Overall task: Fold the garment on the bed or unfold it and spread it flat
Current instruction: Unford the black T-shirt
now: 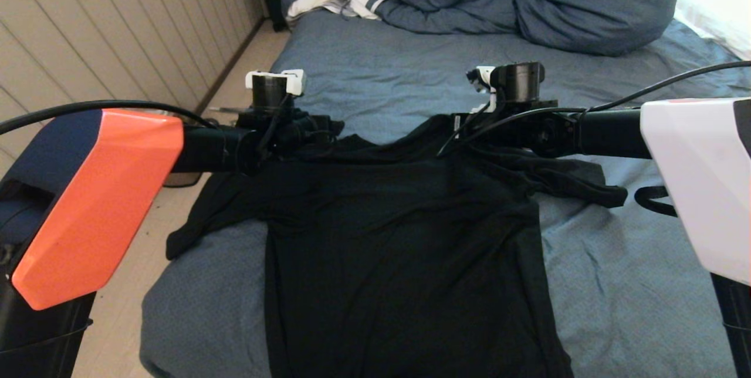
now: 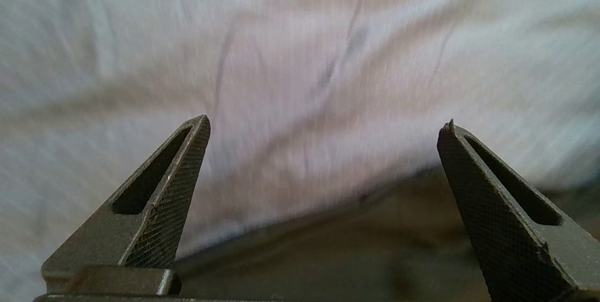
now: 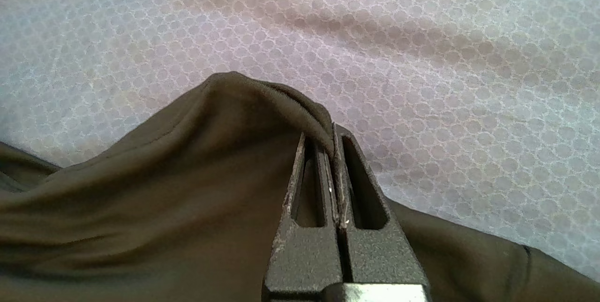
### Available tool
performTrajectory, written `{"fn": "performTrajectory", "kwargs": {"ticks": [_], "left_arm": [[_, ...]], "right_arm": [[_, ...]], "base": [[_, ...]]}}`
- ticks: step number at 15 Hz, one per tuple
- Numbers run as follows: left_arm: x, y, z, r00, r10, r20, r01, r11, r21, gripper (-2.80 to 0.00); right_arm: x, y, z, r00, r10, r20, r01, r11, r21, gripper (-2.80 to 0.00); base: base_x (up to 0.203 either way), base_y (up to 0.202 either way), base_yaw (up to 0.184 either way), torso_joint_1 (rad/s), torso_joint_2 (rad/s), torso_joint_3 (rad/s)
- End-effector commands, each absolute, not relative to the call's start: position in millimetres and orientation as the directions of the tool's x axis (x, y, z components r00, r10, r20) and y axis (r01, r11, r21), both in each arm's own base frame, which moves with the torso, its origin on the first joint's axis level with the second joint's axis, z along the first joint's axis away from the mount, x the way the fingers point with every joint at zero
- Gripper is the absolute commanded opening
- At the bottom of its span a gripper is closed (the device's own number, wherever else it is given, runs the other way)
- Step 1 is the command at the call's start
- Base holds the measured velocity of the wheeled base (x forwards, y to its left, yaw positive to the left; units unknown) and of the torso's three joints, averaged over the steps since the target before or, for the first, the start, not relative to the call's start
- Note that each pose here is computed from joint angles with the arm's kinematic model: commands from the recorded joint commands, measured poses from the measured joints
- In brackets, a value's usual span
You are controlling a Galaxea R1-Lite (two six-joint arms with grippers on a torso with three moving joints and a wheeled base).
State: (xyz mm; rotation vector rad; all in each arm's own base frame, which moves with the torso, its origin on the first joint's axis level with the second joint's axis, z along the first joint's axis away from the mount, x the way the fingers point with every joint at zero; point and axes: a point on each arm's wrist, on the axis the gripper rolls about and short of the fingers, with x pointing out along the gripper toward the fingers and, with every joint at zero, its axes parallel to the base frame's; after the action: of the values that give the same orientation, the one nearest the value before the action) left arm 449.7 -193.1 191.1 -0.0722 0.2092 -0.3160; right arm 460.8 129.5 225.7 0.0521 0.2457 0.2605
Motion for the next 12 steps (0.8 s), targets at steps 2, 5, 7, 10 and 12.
{"fn": "performTrajectory", "kwargs": {"ticks": [2, 5, 7, 10, 12], "left_arm": [[448, -202, 175, 0.914, -0.331, -0.234, 0.316, 0.944, -0.099, 0.0], [444, -205, 182, 0.914, -0.341, -0.221, 0.326, 0.94, -0.102, 0.0], [440, -210, 181, 0.907, -0.356, -0.226, 0.341, 0.934, -0.105, 0.0], [434, -213, 187, 0.894, -0.391, -0.221, 0.37, 0.92, -0.131, 0.0], [431, -215, 190, 0.881, -0.419, -0.221, 0.396, 0.907, -0.141, 0.0]], "right_arm": [[460, 128, 223, 0.934, 0.258, -0.246, -0.245, 0.966, 0.083, -2.8], [461, 128, 219, 0.932, 0.256, -0.256, -0.244, 0.967, 0.081, -2.8], [462, 128, 218, 0.931, 0.256, -0.259, -0.243, 0.967, 0.082, -2.8], [461, 127, 215, 0.929, 0.255, -0.267, -0.242, 0.967, 0.082, -2.8], [461, 125, 213, 0.929, 0.251, -0.271, -0.238, 0.968, 0.082, -2.8]], "base": [[0.0, 0.0, 0.0, 0.0, 0.0, 0.0], [0.0, 0.0, 0.0, 0.0, 0.0, 0.0], [0.0, 0.0, 0.0, 0.0, 0.0, 0.0], [0.0, 0.0, 0.0, 0.0, 0.0, 0.0], [0.0, 0.0, 0.0, 0.0, 0.0, 0.0]]}}
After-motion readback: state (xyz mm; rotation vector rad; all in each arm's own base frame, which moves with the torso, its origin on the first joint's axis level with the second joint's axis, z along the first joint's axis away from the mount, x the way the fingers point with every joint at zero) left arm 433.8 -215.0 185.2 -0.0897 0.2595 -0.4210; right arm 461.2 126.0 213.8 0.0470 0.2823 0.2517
